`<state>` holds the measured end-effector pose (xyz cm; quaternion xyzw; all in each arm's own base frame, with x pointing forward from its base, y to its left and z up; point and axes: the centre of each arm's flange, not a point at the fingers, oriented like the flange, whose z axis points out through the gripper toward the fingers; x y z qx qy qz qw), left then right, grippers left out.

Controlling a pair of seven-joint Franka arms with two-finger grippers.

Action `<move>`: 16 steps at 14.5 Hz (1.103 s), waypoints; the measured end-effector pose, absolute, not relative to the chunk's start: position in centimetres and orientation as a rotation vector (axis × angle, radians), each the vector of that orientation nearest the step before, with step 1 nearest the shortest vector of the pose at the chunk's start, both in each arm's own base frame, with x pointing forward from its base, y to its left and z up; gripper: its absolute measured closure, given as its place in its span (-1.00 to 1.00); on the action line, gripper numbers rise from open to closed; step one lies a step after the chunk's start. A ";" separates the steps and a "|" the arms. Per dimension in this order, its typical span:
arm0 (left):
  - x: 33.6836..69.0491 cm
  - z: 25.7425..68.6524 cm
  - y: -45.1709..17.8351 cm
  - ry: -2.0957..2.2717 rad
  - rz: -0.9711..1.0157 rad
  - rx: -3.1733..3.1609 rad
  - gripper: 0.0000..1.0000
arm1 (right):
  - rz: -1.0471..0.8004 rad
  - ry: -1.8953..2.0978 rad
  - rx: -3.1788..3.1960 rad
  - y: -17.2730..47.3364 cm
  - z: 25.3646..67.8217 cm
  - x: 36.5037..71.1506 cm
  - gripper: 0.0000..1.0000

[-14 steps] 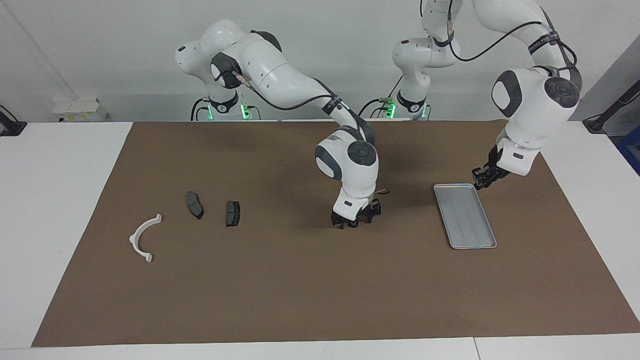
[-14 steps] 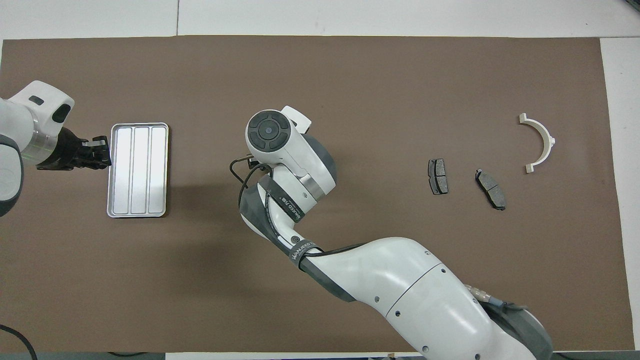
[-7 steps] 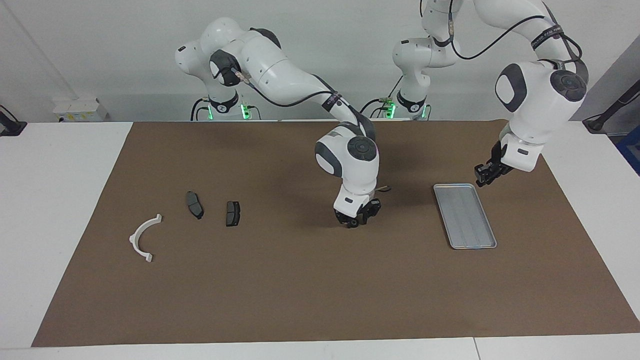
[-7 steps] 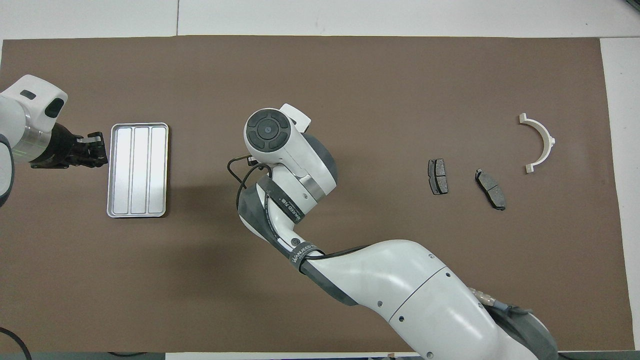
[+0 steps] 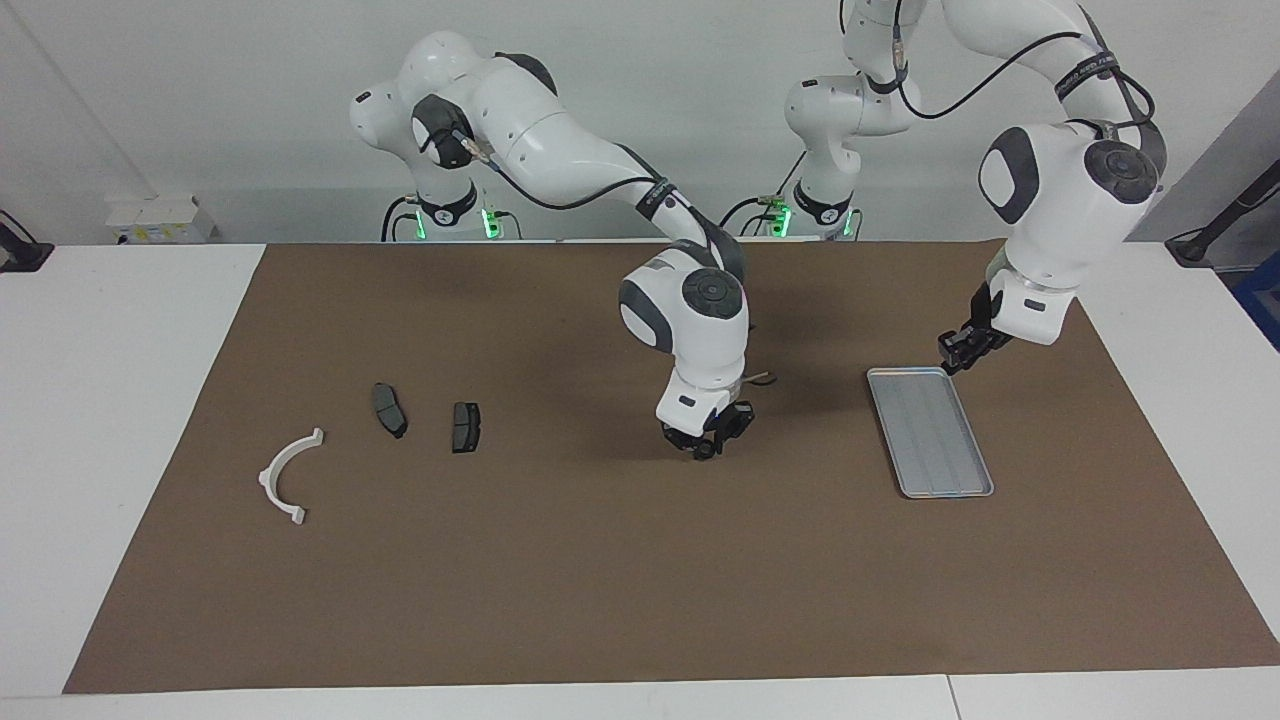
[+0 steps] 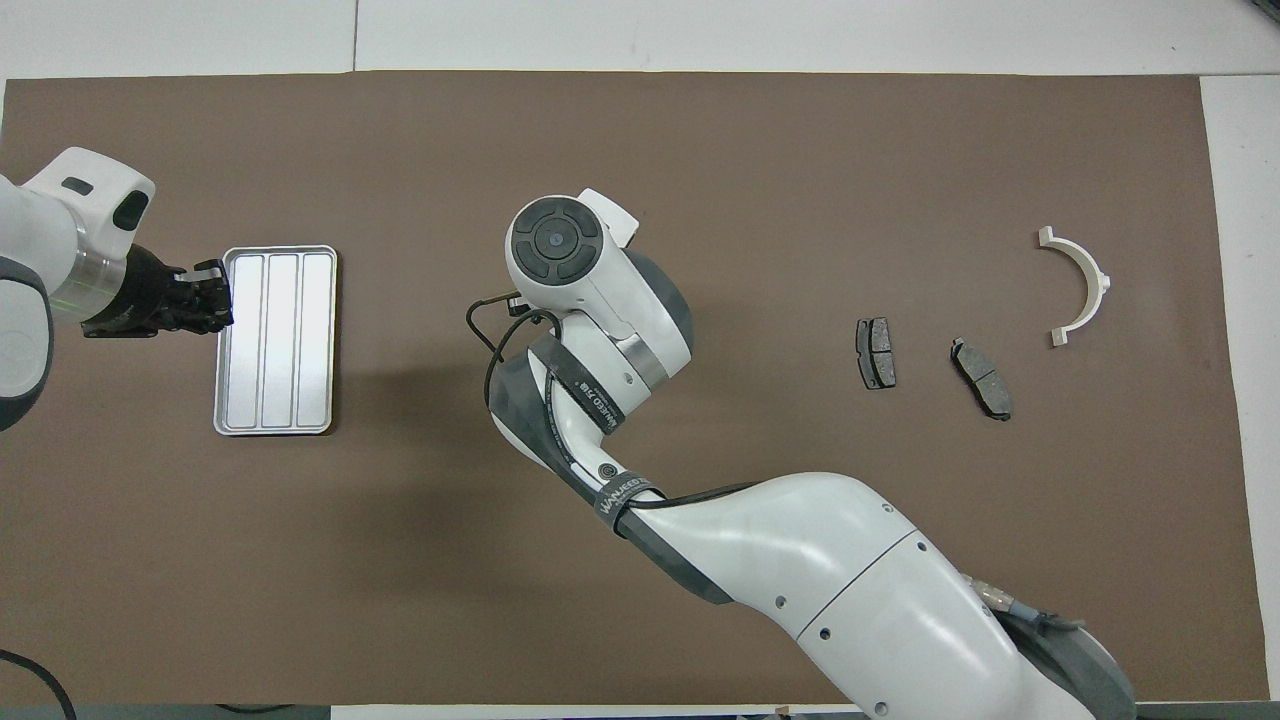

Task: Place bearing gear from tray to pile

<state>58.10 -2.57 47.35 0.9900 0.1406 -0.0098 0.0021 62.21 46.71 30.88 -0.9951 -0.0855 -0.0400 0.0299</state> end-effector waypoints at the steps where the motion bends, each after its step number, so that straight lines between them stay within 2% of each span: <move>1: 58.2 47.4 -2.9 0.460 -0.022 3.096 0.52 | -0.116 -0.275 -3.073 46.3 31.1 62.4 0.32; 5: 58.3 47.7 -8.0 0.527 0.054 3.057 0.52 | -0.095 -0.328 -3.081 40.5 34.3 65.5 0.32; 10: 58.1 46.7 -16.1 0.592 0.113 3.005 0.52 | -0.063 -0.393 -3.055 28.5 40.2 70.0 0.32; 13: 58.6 43.5 -26.7 0.693 0.085 2.975 0.52 | -0.036 -0.461 -3.044 17.7 42.6 72.5 0.32; 16: 59.5 37.2 -36.1 0.720 0.064 2.987 0.52 | 0.008 -0.551 -3.032 6.0 42.6 73.8 0.32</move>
